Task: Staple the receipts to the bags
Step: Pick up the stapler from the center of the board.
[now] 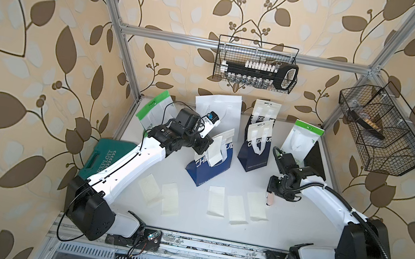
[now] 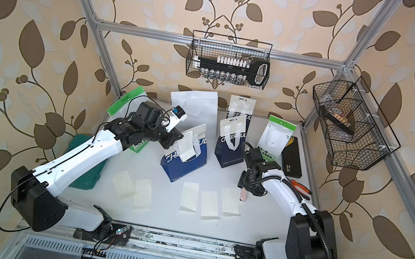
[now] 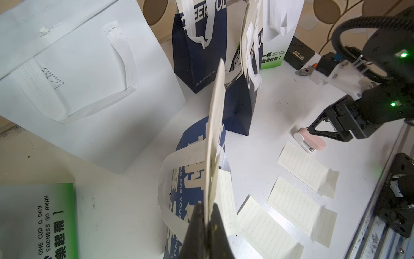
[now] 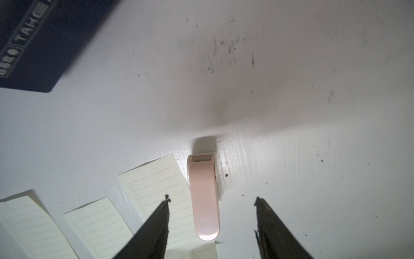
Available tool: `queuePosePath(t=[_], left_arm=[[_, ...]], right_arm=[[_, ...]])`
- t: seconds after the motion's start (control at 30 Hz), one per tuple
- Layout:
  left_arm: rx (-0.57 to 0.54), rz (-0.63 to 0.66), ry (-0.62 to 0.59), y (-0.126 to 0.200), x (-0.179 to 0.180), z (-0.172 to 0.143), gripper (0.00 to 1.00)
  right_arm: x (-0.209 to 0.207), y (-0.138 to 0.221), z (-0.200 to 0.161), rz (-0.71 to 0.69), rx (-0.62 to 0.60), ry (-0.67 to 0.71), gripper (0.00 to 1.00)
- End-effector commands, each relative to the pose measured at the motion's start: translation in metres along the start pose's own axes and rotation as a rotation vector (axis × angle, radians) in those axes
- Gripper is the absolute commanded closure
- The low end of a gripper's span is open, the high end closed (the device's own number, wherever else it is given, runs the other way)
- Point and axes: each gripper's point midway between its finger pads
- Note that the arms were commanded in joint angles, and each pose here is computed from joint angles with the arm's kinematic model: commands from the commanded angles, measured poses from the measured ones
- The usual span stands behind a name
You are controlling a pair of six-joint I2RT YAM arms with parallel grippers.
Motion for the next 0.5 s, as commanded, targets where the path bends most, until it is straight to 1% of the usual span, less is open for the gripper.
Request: queuePosePath(t=[0.0,0.3,0.47], left_arm=[[0.002,-0.01,0.004,0.005,-0.007,-0.001,1.0],[-0.007,-0.014,-0.001,0.008,-0.01,0.0,1.0],[-0.009,-0.014,-0.004,0.008,-0.01,0.001,1.0]], right_arm=[[-0.005,-0.001,0.001,-0.051,0.023,0.023,0.39],[0.001,-0.027,0.001,-0.079,0.073,0.043,0.44],[0.005,-0.038,-0.001,-0.084,0.091,0.06,0.52]])
Point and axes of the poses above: each gripper's point midway between its finger pads, its own y axis back along the fingers, its own x axis along the line the jaws close on, z = x × y, and after that the axes turned 5 degrees about -y, right-handed
